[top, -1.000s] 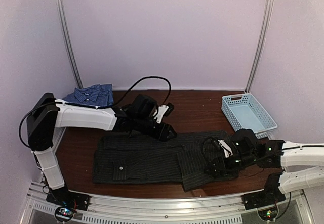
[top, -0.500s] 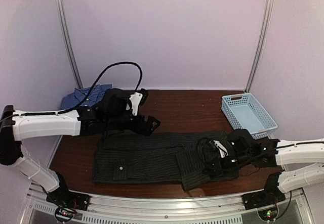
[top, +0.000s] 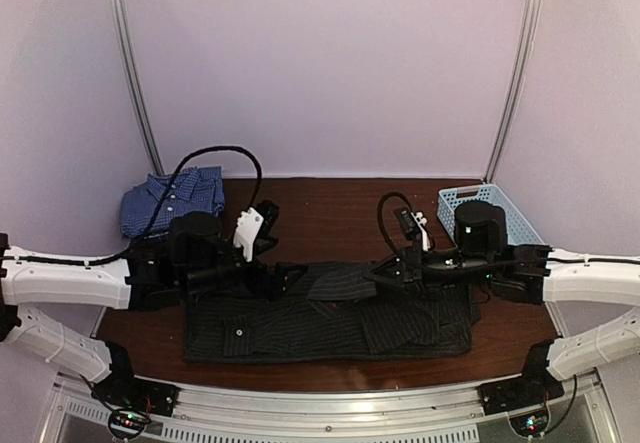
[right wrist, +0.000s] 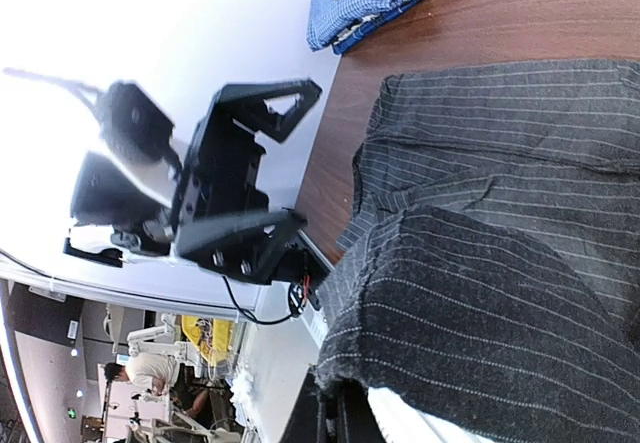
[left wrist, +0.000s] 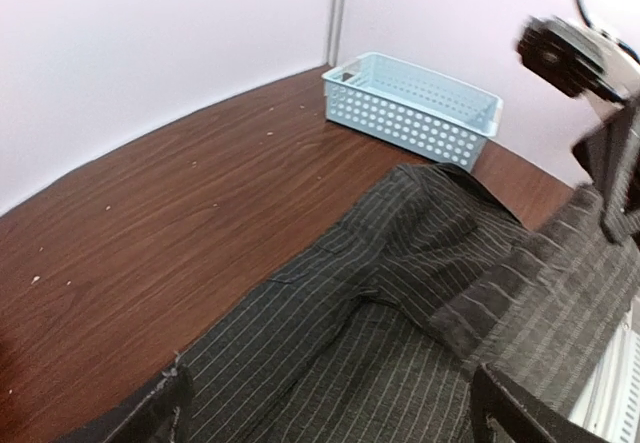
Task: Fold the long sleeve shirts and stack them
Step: Adjust the sleeve of the rectangle-folded shirt.
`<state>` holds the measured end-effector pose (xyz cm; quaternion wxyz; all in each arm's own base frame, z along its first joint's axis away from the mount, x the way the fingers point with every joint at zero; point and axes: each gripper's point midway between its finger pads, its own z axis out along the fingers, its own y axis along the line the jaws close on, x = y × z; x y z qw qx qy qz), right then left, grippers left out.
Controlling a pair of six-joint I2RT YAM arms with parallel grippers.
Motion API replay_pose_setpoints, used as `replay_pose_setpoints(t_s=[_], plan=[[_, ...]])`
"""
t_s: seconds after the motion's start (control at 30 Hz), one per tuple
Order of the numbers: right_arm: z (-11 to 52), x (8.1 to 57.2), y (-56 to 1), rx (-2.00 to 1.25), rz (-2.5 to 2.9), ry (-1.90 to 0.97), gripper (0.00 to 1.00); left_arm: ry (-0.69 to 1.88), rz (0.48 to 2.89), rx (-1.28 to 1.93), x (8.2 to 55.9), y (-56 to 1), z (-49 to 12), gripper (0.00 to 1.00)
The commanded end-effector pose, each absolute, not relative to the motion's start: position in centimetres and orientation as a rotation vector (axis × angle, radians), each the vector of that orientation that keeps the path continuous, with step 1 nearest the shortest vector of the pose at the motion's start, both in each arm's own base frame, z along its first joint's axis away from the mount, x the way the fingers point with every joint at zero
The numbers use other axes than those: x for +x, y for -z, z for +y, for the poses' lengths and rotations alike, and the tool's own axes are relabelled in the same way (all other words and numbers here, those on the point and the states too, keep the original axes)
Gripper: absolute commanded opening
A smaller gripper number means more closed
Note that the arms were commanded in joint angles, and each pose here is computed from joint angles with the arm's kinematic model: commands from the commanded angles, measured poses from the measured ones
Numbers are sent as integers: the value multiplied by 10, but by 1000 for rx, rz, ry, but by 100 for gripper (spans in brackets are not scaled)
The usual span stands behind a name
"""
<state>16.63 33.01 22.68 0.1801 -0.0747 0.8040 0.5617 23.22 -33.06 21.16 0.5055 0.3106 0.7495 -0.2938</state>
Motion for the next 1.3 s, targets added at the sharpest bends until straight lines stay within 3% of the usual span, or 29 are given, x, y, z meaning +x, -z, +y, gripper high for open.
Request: replay_pose_setpoints(t_s=[0.0,0.43,0.87,1.07,1.27], plan=[[348,183,-257,-115,2190,-1713,0,655,1546,859,208,-245,-350,98],[347,195,-250,0,2188,-1804,0,496,1257,1195,169,-238,-385,98],[349,192,-241,24,2199,-1866,0,350,1178,1252,183,-234,-430,96],[349,191,-237,27,2202,-1871,0,302,1188,1224,192,-232,-440,81],[349,192,-232,33,2209,-1863,0,297,1212,1206,194,-231,-446,49]])
